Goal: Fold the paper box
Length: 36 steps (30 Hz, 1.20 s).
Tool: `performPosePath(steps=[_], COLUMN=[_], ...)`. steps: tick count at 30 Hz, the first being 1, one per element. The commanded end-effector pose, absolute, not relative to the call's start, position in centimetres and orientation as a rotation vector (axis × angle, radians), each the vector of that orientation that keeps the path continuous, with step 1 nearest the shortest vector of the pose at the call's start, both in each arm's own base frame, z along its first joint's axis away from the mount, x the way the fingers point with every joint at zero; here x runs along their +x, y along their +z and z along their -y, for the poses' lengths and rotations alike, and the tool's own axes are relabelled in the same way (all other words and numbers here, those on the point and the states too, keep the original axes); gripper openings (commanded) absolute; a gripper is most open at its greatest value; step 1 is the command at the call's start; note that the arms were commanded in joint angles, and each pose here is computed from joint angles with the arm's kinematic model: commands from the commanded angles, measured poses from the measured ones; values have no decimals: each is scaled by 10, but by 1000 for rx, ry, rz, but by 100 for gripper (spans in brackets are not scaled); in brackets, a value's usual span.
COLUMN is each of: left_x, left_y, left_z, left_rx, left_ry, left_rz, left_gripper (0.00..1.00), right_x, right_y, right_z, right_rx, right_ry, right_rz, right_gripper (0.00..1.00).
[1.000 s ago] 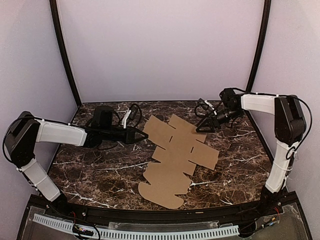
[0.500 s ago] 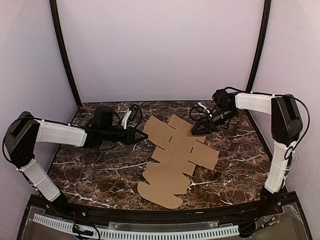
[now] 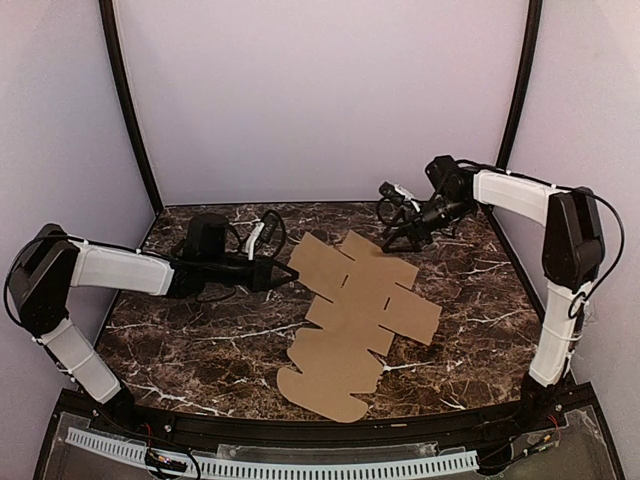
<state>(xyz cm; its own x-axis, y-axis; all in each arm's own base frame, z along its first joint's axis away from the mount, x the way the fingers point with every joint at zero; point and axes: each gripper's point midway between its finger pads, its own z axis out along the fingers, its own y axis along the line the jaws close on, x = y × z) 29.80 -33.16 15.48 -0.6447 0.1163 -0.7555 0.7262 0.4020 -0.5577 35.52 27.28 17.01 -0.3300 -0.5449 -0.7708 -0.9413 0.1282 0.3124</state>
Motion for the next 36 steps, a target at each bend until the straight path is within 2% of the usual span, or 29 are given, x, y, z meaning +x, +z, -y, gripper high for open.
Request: performPosePath(steps=[1, 7, 12, 17, 25, 27, 32, 34, 35, 36], left_x=[283, 285, 291, 296, 303, 304, 310, 317, 318, 321], left_y=[182, 187, 187, 180, 174, 174, 166, 158, 153, 150], left_z=[338, 336, 334, 336, 337, 337, 336, 332, 330, 326], left_rx=[812, 813, 792, 785, 751, 745, 718, 680, 668, 644], left_ry=[-1310, -1269, -1236, -1230, -1214, -1209, -1178, -1128, -1110, -1075], left_rz=[-1923, -1916, -1912, -1944, -1960, -1964, -2000, -2039, -2064, -2078], left_gripper=[1, 1, 1, 1, 1, 1, 2, 14, 26, 31], right_x=[379, 358, 339, 330, 334, 341, 357, 363, 365, 368], right_y=[176, 165, 159, 155, 152, 149, 143, 137, 135, 132], right_z=[-277, -283, -279, -276, -281, -281, -283, -283, -283, -283], right_rx=[-1440, -1523, -1565, -1565, -1538, -1518, -1487, -1488, -1487, -1488], right_ry=[1072, 1299, 1337, 1364, 1278, 1202, 989, 883, 837, 787], right_rz=[-1933, -1959, -1984, -1998, -2025, -2042, -2054, -2065, -2069, -2074], right_gripper=[75, 71, 66, 48, 7, 0, 0, 0, 0, 0])
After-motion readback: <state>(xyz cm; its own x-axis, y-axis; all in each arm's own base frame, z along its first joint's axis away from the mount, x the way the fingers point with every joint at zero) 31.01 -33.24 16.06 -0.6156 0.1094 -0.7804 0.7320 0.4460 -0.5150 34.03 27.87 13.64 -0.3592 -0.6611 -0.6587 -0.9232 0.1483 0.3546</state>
